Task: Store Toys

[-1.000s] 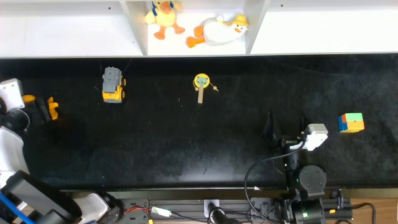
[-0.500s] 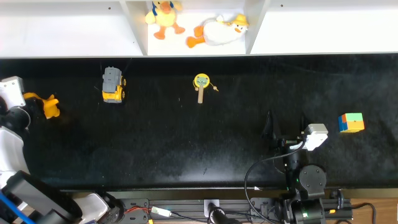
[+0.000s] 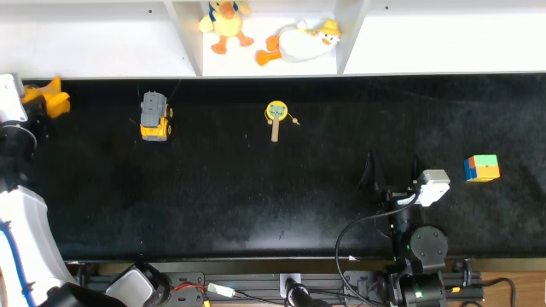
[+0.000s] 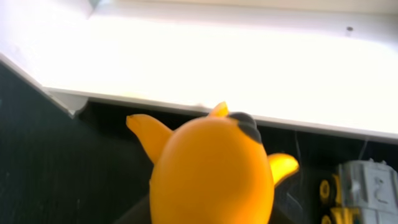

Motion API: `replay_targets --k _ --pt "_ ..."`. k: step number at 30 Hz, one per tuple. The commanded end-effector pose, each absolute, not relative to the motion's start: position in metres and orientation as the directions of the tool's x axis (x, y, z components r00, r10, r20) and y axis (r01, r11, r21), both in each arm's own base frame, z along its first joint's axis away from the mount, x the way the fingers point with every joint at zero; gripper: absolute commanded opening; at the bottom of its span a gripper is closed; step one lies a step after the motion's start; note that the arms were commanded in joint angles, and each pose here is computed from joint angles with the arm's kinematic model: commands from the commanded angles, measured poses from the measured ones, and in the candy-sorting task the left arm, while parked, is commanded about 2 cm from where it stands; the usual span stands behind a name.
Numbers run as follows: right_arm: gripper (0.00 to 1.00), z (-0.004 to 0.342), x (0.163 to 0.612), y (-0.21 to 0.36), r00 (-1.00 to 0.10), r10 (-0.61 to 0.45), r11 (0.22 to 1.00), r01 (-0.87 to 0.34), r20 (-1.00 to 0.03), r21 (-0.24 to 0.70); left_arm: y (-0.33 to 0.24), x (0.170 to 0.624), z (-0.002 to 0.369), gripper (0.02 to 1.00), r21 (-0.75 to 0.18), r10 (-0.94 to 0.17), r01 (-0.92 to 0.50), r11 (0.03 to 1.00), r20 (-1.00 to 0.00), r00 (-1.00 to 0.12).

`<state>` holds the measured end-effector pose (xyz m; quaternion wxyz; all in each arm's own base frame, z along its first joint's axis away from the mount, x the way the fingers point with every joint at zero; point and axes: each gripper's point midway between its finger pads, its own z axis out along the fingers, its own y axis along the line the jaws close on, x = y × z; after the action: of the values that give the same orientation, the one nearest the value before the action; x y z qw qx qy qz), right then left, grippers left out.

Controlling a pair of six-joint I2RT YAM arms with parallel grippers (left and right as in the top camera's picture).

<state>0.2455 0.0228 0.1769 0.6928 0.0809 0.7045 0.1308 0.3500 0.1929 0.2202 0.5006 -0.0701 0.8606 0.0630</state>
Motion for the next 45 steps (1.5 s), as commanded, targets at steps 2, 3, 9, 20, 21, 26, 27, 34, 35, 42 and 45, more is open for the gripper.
replay_targets --k 2,3,9,20,21,26,27,34,35,42,45 --pt "0.996 0.173 0.245 0.025 -0.030 0.288 0.954 -0.079 -0.957 0.290 0.188 0.386 0.233 0.207 -0.051 -0.118 -0.175 0.983 -0.911 -0.394" --pt "0.996 0.173 0.245 0.025 -0.030 0.288 0.954 -0.079 -0.957 0.290 0.189 0.391 0.231 0.207 -0.062 -0.132 -0.190 0.980 -0.913 -0.386" --pt "0.996 0.173 0.245 0.025 -0.030 0.288 0.954 -0.079 -0.957 0.290 0.188 0.417 0.220 0.209 -0.113 -0.183 -0.206 0.972 -0.914 -0.363" --pt "0.996 0.173 0.245 0.025 -0.030 0.288 0.954 -0.079 -0.957 0.290 0.202 0.432 0.237 0.202 -0.055 -0.172 -0.309 0.949 -0.915 -0.366" --pt "0.996 0.173 0.245 0.025 -0.030 0.288 0.954 -0.079 -0.957 0.290 0.202 0.433 0.237 0.202 -0.056 -0.175 -0.309 0.949 -0.912 -0.370" --pt "0.996 0.173 0.245 0.025 -0.030 0.288 0.954 -0.079 -0.957 0.290 0.207 0.444 0.227 0.196 -0.083 -0.217 -0.314 0.946 -0.881 -0.421" --pt "0.996 0.173 0.245 0.025 -0.030 0.288 0.954 -0.079 -0.957 0.290 0.207 0.447 0.225 0.196 -0.092 -0.224 -0.308 0.947 -0.877 -0.426" --pt "0.996 0.173 0.245 0.025 -0.030 0.288 0.954 -0.079 -0.957 0.290 0.209 0.471 0.213 0.196 -0.146 -0.256 -0.268 0.952 -0.860 -0.442" --pt "0.996 0.173 0.245 0.025 -0.030 0.288 0.954 -0.079 -0.957 0.290 0.209 0.473 0.211 0.196 -0.149 -0.258 -0.264 0.953 -0.858 -0.444" --pt "0.996 0.173 0.245 0.025 -0.030 0.288 0.954 -0.079 -0.957 0.290 0.209 0.487 0.208 0.191 -0.168 -0.265 -0.249 0.954 -0.860 -0.436" --pt "0.996 0.173 0.245 0.025 -0.030 0.288 0.954 -0.079 -0.957 0.290 0.201 0.494 0.210 0.191 -0.166 -0.254 -0.230 0.959 -0.863 -0.437"
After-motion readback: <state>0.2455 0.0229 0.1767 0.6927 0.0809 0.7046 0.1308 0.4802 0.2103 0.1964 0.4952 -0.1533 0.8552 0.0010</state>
